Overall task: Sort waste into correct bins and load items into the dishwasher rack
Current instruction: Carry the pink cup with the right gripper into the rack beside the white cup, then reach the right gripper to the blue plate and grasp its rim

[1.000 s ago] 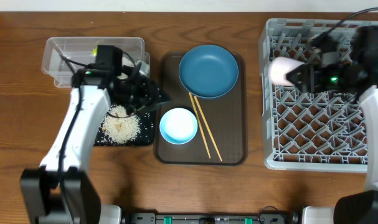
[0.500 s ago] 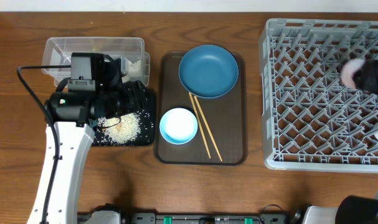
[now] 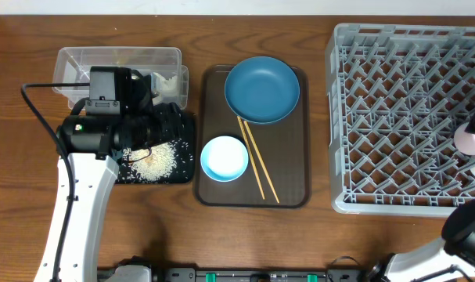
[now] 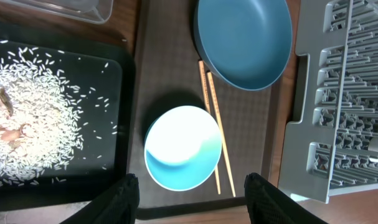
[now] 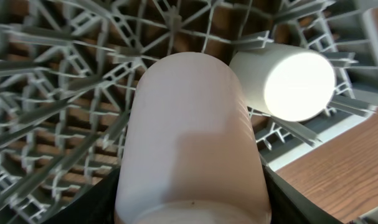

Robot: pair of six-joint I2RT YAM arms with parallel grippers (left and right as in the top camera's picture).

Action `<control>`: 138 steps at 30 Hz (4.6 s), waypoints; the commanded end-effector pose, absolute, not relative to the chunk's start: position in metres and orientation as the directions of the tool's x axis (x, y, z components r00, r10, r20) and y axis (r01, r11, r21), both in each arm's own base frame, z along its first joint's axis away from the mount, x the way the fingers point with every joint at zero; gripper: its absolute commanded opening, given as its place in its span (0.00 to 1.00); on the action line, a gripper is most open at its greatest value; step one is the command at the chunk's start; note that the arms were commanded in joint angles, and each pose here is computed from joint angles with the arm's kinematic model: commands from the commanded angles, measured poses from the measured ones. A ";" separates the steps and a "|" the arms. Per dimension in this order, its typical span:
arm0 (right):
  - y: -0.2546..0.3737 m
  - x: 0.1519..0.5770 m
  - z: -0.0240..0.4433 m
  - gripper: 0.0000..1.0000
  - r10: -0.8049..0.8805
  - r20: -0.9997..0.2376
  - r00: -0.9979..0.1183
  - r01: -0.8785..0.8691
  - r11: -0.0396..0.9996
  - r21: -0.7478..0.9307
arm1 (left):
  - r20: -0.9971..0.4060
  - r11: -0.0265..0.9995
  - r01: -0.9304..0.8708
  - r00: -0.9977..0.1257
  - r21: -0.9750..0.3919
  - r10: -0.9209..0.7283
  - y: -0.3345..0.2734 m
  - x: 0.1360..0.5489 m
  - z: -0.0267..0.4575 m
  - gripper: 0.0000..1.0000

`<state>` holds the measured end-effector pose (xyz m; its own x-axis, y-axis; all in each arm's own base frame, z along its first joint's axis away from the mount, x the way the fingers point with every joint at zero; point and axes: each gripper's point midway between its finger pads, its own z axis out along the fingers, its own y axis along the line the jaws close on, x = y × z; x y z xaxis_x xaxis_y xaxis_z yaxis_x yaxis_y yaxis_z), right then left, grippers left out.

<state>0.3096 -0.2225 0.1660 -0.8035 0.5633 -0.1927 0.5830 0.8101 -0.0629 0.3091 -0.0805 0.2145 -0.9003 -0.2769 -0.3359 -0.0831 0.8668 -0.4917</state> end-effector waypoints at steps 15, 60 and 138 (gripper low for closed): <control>-0.245 0.307 0.126 0.01 0.633 -0.107 -0.766 0.641 0.763 -0.076 | -0.340 0.875 -0.079 -0.902 -0.477 -0.266 -0.078 0.308 0.212 0.57; -0.245 0.322 0.126 0.82 0.689 -0.139 -0.711 0.683 0.724 0.095 | -0.323 0.876 -0.088 -0.908 -0.475 -0.266 -0.077 0.304 0.210 0.57; 0.165 0.457 0.027 0.01 0.181 -0.275 -0.944 0.180 0.983 0.028 | -0.260 0.949 -0.243 -0.921 -0.199 -0.290 -0.028 0.275 0.184 0.67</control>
